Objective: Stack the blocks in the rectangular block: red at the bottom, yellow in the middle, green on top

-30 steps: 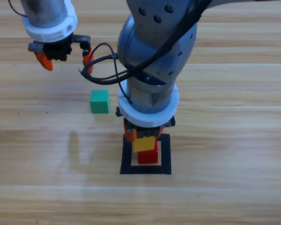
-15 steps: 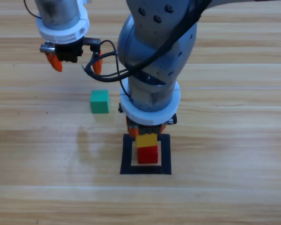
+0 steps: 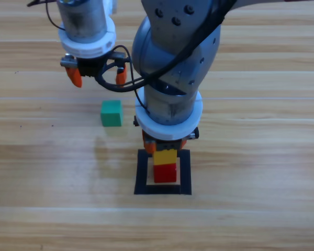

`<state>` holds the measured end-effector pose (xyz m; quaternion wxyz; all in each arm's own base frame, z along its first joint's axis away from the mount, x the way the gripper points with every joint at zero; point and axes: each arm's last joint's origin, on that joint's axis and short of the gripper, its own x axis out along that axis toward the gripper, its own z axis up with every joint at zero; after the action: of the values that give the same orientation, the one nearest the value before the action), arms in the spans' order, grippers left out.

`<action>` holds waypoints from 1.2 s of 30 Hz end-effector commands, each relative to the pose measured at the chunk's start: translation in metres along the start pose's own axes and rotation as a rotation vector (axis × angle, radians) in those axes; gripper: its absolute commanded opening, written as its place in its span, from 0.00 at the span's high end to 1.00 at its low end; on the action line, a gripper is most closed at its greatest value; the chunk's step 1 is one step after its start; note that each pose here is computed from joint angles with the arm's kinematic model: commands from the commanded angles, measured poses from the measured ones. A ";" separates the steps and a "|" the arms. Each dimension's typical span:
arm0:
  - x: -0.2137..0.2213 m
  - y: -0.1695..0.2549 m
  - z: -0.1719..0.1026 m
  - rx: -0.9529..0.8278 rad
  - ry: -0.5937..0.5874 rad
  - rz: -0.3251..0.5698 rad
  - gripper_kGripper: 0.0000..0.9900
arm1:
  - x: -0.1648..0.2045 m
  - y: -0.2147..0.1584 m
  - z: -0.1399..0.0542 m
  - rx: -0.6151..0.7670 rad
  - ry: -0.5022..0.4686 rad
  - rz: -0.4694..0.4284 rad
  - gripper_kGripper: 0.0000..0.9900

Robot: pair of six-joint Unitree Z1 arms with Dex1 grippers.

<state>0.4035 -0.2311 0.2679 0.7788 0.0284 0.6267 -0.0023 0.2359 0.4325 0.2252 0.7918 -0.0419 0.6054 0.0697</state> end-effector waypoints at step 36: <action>0.040 -0.020 0.003 -0.192 0.089 -0.015 0.02 | -0.075 -0.018 -0.004 -0.092 -0.134 0.054 0.00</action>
<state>0.4097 -0.2407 0.2500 0.7623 -0.0547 0.6431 0.0480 0.2371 0.4320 0.2259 0.7972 -0.0655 0.5952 0.0765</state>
